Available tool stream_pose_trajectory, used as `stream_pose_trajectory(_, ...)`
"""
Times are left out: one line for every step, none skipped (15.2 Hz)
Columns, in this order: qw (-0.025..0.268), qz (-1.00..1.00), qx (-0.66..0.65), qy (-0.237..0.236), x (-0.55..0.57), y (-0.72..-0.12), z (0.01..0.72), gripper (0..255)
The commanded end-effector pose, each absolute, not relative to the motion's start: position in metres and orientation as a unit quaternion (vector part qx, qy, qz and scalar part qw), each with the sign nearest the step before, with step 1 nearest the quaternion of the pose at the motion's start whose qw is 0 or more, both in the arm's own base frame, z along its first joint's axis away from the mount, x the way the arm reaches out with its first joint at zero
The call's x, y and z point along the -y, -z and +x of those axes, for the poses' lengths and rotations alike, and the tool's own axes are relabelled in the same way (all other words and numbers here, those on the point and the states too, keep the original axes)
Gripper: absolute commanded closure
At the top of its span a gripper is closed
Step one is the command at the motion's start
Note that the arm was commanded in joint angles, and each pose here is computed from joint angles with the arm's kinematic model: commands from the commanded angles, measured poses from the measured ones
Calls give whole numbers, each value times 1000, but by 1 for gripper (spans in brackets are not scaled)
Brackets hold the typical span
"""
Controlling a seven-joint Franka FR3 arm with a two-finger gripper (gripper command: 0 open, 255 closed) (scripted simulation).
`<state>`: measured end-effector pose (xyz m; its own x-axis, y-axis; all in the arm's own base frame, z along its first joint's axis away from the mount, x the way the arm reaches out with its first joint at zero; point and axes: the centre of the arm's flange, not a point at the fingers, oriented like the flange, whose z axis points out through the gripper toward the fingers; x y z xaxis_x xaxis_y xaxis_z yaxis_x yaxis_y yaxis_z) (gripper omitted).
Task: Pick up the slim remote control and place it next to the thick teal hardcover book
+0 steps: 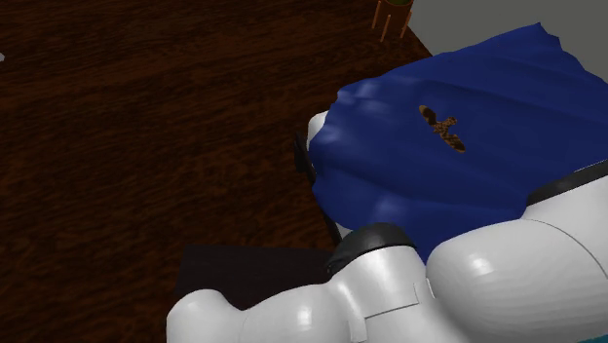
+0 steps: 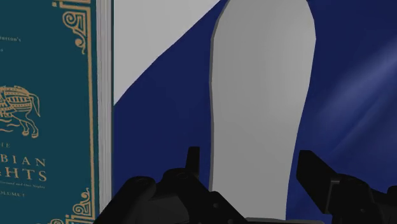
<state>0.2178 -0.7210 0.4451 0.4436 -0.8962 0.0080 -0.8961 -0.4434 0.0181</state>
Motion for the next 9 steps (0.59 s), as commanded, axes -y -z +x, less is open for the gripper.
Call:
stream_pose_trajectory(10, 850, 527, 1, 742, -446, 199, 255)
stream_pose_trajectory(10, 850, 527, 1, 749, -446, 194, 255)
stream_pose_trajectory(10, 850, 527, 1, 749, -440, 194, 255)
stream_pose_trajectory(10, 850, 527, 1, 749, -435, 194, 255)
stream_pose_trajectory(10, 850, 527, 1, 749, -430, 194, 255)
stream_pose_trajectory(10, 850, 527, 1, 749, -425, 194, 255)
stream_pose_trajectory(10, 850, 527, 1, 749, -419, 194, 255)
stream_pose_trajectory(10, 850, 527, 1, 749, -414, 194, 255)
stream_pose_trajectory(10, 850, 527, 1, 749, -409, 194, 255)
